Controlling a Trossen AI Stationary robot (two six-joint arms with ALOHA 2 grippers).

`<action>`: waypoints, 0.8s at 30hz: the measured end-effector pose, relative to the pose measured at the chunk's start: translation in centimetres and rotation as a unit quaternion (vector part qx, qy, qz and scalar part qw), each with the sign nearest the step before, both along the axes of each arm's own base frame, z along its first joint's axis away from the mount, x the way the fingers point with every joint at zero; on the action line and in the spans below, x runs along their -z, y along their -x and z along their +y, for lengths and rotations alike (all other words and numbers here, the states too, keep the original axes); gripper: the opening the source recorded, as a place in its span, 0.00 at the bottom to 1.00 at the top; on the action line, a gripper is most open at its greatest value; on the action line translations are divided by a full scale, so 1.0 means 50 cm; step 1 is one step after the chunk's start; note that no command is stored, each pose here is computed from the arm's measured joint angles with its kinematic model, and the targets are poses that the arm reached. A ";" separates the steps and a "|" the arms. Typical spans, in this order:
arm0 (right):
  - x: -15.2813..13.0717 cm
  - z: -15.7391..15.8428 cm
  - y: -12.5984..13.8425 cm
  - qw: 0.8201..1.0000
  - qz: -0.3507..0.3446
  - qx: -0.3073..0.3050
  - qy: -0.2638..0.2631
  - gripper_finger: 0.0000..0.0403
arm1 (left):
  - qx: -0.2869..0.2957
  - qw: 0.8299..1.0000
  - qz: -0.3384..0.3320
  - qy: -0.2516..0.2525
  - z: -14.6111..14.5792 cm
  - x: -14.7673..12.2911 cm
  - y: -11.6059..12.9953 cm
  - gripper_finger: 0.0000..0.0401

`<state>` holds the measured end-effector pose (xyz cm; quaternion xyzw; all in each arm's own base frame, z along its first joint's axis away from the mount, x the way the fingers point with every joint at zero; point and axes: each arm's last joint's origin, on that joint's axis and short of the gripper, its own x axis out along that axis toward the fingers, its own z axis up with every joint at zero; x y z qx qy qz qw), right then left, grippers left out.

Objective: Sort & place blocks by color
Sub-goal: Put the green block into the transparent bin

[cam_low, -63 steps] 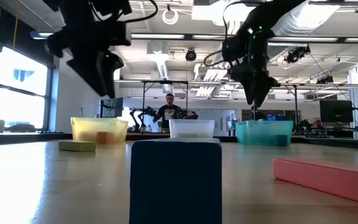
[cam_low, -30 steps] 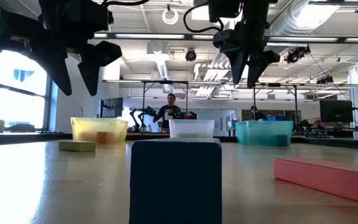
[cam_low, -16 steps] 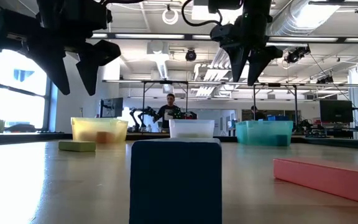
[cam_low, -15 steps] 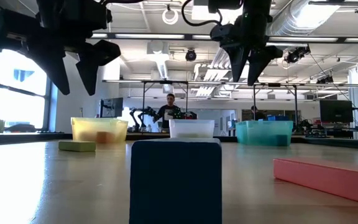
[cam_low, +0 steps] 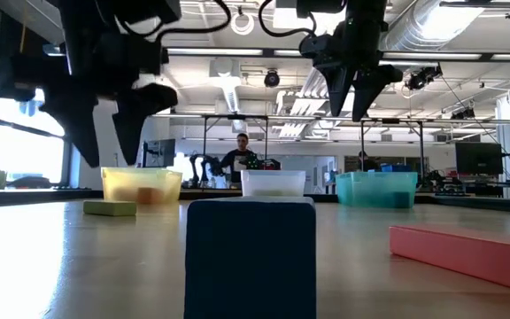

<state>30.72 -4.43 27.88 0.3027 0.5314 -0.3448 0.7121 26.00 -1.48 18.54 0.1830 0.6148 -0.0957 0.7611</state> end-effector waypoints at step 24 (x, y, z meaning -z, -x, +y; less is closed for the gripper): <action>0.000 0.000 0.000 1.000 0.001 -0.003 0.001 0.55 | -0.030 0.995 0.092 -0.014 0.040 0.107 -0.032 0.34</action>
